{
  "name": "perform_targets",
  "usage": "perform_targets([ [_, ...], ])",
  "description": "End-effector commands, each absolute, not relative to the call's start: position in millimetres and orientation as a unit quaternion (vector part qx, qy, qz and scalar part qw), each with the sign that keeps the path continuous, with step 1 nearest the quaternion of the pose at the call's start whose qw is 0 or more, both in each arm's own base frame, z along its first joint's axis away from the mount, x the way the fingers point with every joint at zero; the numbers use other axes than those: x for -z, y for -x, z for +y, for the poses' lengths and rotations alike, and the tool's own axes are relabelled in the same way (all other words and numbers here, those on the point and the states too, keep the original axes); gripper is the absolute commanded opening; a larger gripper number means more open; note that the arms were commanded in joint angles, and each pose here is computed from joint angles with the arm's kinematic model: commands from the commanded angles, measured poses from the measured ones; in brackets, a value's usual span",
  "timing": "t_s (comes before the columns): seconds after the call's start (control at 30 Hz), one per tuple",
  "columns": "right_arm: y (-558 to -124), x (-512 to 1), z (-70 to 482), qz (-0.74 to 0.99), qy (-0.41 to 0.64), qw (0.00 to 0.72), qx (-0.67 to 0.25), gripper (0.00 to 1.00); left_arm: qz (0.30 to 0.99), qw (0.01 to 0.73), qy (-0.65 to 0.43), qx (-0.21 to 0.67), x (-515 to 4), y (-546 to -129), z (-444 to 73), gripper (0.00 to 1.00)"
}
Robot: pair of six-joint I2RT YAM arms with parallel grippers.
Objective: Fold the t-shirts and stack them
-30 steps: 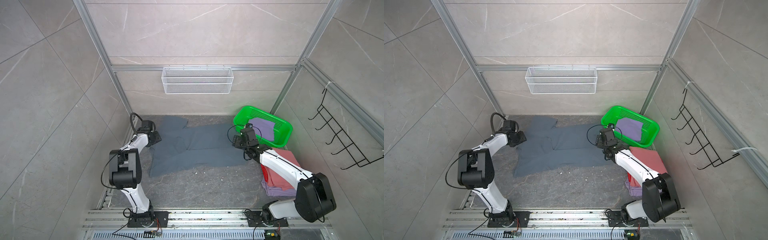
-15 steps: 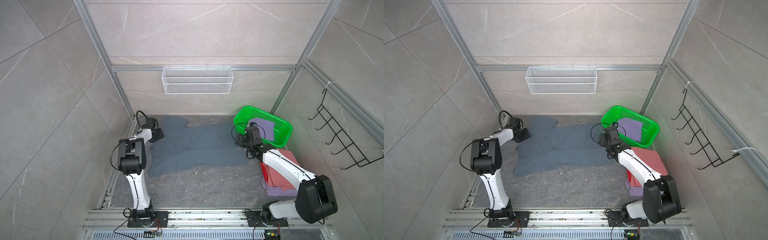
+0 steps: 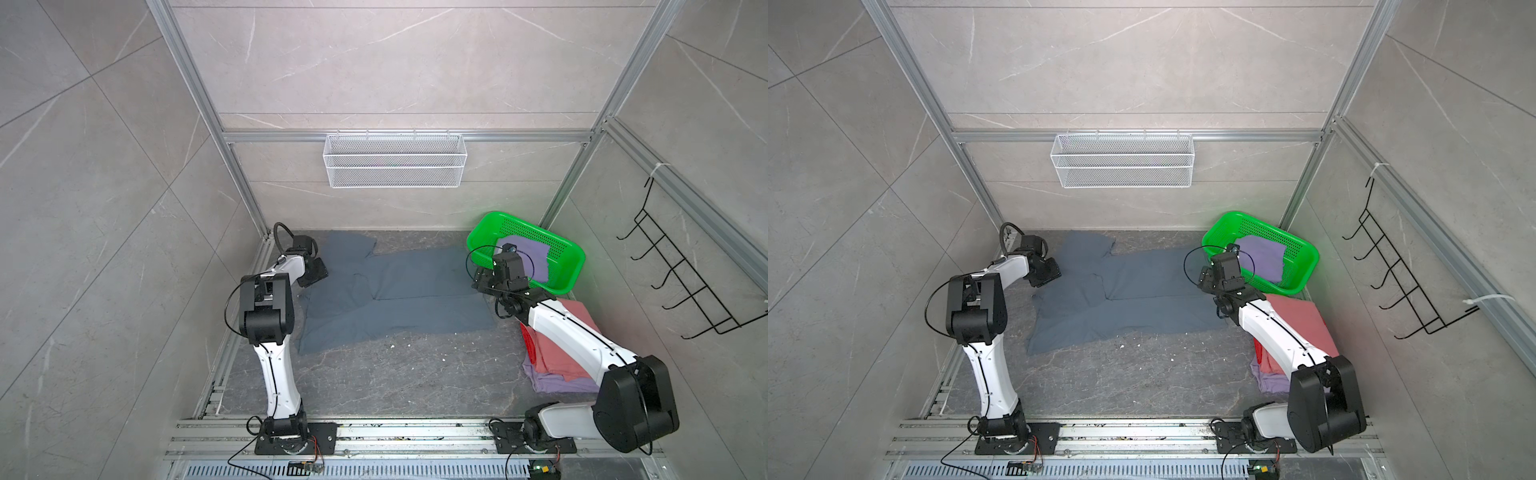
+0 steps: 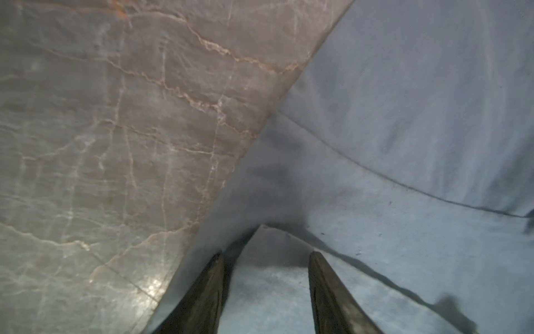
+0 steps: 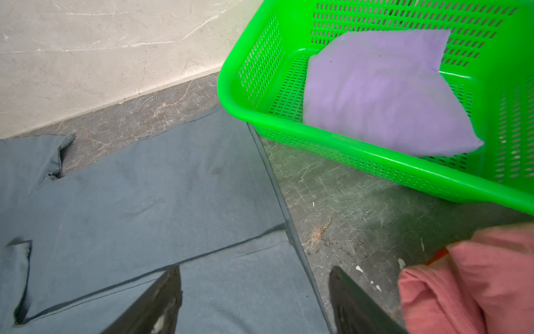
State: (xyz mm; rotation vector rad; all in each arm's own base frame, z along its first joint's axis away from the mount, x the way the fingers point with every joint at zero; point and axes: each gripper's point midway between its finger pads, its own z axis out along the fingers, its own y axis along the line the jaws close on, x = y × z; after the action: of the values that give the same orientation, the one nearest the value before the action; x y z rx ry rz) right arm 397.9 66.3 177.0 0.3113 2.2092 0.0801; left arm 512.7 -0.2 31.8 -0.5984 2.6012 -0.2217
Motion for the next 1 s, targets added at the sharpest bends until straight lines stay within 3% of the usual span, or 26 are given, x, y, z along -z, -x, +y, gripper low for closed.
perform_targets([
  [0.0, -390.8, -174.5, 62.2, 0.89, -0.135, 0.434, -0.035, 0.8, 0.944, 0.219, 0.232, 0.088, -30.1, -514.3, 0.3, 0.46],
  [0.37, -388.9, -163.8, 55.6, 0.894, -0.145, 0.424, -0.031, 0.8, 0.943, 0.226, 0.231, 0.079, -33.8, -514.2, 3.5, 0.18],
  [0.53, -388.5, -159.8, 52.9, 0.895, -0.149, 0.42, -0.029, 0.8, 0.944, 0.231, 0.222, 0.079, -37.3, -516.3, 3.0, 0.01],
  [0.73, -387.6, -139.5, 43.2, 0.902, -0.175, 0.393, -0.028, 0.82, 0.943, 0.239, 0.214, 0.093, -52.0, -512.5, -1.9, 0.0],
  [0.97, -381.2, -92.0, 33.6, 0.924, -0.209, 0.32, -0.006, 0.82, 0.925, 0.297, 0.182, 0.152, -124.0, -498.6, -19.0, 0.0],
])
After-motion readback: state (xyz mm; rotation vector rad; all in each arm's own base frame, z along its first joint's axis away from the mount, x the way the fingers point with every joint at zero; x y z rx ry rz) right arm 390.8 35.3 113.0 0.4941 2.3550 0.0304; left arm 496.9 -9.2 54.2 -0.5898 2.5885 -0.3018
